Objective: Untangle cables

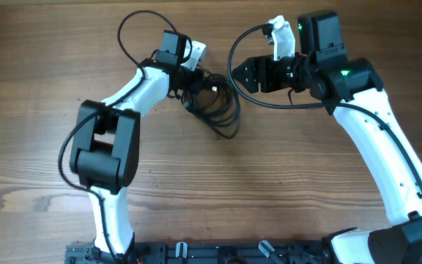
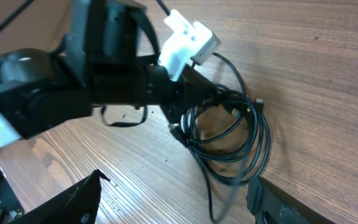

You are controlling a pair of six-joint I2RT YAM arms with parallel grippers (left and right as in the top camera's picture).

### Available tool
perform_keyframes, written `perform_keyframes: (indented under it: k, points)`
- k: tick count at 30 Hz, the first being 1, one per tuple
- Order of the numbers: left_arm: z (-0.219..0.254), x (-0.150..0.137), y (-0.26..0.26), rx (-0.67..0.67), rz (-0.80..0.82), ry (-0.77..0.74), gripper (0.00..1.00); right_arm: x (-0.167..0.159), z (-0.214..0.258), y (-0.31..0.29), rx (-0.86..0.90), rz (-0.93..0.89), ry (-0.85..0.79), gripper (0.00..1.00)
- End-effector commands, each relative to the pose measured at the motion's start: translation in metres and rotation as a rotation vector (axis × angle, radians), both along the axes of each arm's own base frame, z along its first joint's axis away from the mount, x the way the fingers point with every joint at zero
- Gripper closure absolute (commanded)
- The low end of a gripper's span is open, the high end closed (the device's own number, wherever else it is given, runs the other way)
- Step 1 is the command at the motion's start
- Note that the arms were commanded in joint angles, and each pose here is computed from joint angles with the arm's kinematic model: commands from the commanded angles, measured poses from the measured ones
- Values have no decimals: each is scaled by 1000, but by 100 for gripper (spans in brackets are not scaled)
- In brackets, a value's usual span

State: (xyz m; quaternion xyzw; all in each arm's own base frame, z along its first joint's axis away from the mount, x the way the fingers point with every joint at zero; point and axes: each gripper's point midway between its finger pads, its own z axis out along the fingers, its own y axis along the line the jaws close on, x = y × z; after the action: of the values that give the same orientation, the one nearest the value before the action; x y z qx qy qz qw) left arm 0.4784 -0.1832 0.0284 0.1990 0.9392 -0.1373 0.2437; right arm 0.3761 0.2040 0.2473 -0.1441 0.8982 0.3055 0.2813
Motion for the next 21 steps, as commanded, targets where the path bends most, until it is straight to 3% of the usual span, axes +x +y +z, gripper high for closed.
perform_keyframes:
  k: [1,7,11,13,21]
  points:
    - [89,-8,-19,-150,-12,-82,93,6,0,0,1,-12,-12,23]
    - [192,-57,-55,-434,-227,-131,91,11,6,3,32,-21,-25,23]
    - [228,-79,-65,-531,-317,-156,92,12,7,4,40,-30,-22,23]
    - [233,-82,-66,-550,-315,-149,96,12,7,4,39,-29,-22,24]
    - [240,-86,-71,-643,-254,-53,96,3,3,6,-45,136,-129,30]
